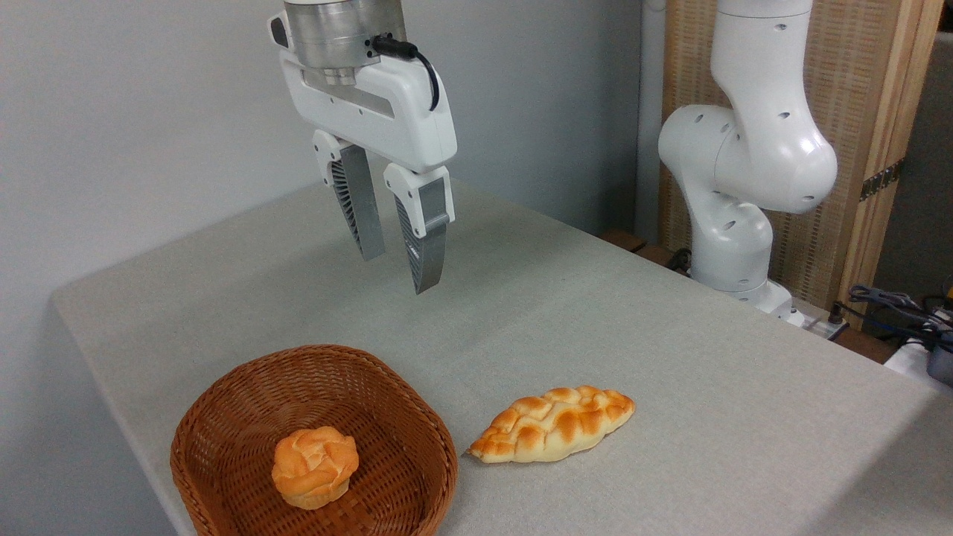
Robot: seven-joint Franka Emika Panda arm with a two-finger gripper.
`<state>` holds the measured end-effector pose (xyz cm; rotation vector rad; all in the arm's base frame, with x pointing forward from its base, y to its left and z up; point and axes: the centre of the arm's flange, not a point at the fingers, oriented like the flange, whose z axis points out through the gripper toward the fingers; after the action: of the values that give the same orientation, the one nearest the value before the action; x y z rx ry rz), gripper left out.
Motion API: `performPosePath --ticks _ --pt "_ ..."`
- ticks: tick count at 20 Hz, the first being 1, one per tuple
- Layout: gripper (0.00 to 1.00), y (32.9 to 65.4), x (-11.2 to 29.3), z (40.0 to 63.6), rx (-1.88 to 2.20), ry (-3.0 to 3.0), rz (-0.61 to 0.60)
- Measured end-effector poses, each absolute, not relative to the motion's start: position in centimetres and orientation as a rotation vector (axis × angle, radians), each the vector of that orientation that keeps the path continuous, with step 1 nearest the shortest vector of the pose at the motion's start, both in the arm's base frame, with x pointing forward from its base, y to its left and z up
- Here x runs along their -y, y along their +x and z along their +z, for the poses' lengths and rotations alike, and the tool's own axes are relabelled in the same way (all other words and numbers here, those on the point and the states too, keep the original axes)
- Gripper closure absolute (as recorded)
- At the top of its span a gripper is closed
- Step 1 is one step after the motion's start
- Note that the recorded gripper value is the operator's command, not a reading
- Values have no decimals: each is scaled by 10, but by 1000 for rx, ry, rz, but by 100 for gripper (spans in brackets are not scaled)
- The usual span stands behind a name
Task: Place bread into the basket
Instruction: 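Move the open gripper over the braided croissant bread and lower it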
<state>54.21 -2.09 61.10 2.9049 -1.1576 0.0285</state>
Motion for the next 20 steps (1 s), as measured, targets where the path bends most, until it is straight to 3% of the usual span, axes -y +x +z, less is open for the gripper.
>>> performPosePath --ticks 11,16,20 --pt "0 542 15 608 1261 2859 17" --pt "0 525 -5 563 1414 2742 -80" --pt "0 490 -50 521 1463 2725 -29"
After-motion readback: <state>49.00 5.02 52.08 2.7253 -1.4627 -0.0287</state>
